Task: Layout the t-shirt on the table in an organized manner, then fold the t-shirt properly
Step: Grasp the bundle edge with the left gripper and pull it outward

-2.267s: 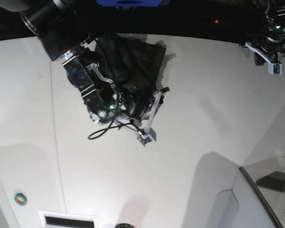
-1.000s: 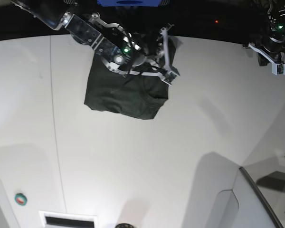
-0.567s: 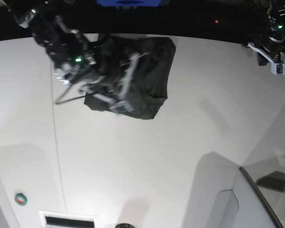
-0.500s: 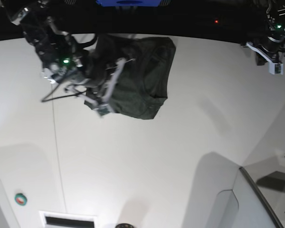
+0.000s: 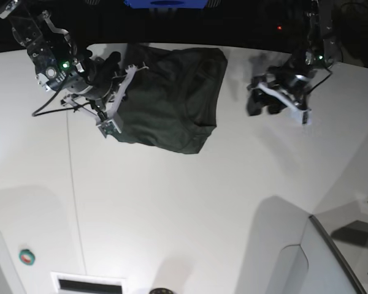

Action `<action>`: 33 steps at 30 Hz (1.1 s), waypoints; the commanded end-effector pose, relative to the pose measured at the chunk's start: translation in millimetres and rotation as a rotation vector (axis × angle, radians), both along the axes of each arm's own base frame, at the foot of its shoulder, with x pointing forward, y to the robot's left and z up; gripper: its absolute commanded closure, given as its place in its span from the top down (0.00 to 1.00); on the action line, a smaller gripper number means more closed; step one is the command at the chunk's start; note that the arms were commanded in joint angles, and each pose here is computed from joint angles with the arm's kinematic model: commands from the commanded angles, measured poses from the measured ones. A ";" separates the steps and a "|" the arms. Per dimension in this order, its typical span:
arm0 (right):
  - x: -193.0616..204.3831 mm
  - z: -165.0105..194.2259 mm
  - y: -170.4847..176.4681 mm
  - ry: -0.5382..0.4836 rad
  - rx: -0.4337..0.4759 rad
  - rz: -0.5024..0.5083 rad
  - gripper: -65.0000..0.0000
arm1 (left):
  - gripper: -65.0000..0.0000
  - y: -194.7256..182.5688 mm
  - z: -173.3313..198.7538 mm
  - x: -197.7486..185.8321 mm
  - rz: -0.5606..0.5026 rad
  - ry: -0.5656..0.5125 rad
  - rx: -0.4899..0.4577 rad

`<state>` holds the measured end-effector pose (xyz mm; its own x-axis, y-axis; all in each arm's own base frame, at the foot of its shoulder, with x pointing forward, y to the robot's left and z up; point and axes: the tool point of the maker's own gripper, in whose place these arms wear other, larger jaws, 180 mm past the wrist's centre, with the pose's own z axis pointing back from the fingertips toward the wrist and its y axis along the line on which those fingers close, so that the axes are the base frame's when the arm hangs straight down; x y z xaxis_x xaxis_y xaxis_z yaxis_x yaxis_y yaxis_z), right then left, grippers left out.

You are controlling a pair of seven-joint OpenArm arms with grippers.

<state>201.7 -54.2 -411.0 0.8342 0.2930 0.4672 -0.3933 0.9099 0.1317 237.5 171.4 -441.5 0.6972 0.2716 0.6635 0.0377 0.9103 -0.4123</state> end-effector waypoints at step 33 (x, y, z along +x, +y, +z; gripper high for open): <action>-3.3 -7.1 -4.7 0.011 -0.008 -0.011 0.00 | 0.88 -132.8 -42.5 -18.7 -0.347 0.142 -0.321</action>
